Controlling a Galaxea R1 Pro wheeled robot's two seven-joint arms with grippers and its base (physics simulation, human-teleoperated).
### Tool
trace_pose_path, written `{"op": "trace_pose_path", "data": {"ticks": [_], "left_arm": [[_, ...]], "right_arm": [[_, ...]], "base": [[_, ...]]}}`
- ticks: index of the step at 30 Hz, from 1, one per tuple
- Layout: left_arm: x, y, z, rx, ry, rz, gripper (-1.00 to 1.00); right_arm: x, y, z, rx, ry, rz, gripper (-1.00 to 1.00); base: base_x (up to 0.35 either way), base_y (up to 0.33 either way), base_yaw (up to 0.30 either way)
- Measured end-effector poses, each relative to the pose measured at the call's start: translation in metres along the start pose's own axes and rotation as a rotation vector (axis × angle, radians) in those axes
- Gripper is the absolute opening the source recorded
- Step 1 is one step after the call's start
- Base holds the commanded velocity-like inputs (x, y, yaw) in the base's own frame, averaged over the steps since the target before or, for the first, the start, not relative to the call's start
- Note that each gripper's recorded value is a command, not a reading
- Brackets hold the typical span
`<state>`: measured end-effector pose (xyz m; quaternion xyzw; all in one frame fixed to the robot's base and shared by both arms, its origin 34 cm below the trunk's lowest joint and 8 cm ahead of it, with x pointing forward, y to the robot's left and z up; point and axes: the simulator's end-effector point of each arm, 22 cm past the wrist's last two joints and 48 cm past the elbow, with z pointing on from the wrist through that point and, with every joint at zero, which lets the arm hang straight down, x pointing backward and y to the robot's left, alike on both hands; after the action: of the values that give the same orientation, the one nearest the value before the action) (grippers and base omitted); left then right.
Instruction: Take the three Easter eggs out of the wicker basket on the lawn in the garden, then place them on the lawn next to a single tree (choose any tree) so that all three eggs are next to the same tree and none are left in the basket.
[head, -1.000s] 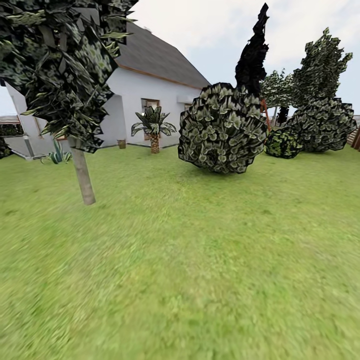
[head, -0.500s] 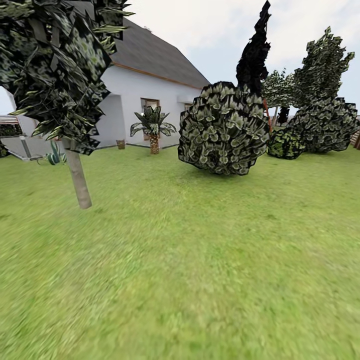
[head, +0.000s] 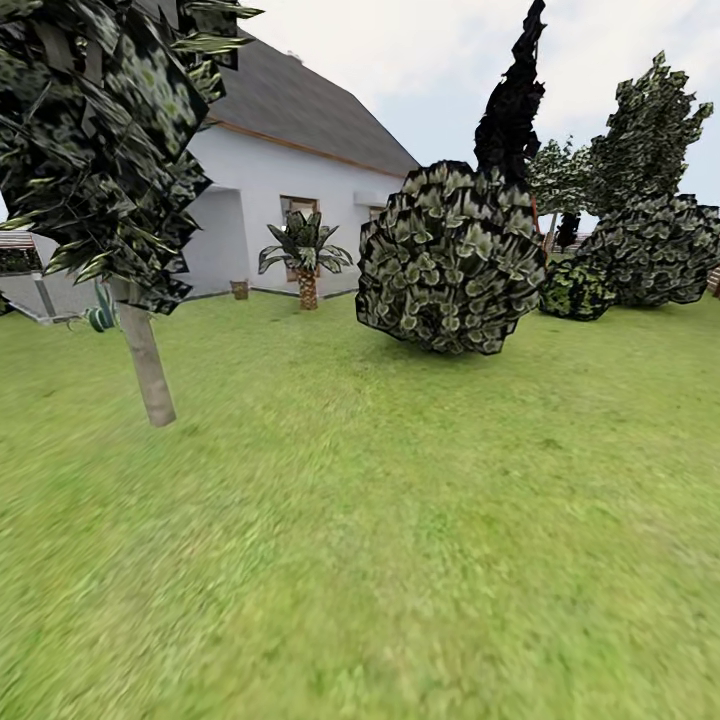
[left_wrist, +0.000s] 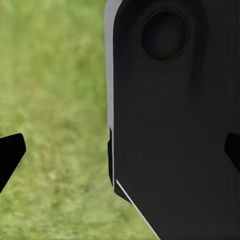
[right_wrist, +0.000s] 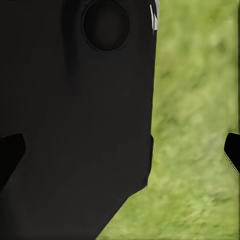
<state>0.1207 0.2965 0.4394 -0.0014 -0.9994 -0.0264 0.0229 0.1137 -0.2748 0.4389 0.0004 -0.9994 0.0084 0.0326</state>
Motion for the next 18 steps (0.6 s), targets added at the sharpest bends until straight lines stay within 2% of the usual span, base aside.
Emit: {"op": "trace_pose_path", "data": {"ticks": [18], "left_arm": [[0.0000,0.0001,0.0000,0.000,0.000,0.000,1.00]], "right_arm": [[0.0000,0.0000,0.0000,0.000,0.000,0.000,1.00]], "base": [[0.333,0.000,0.000]]}}
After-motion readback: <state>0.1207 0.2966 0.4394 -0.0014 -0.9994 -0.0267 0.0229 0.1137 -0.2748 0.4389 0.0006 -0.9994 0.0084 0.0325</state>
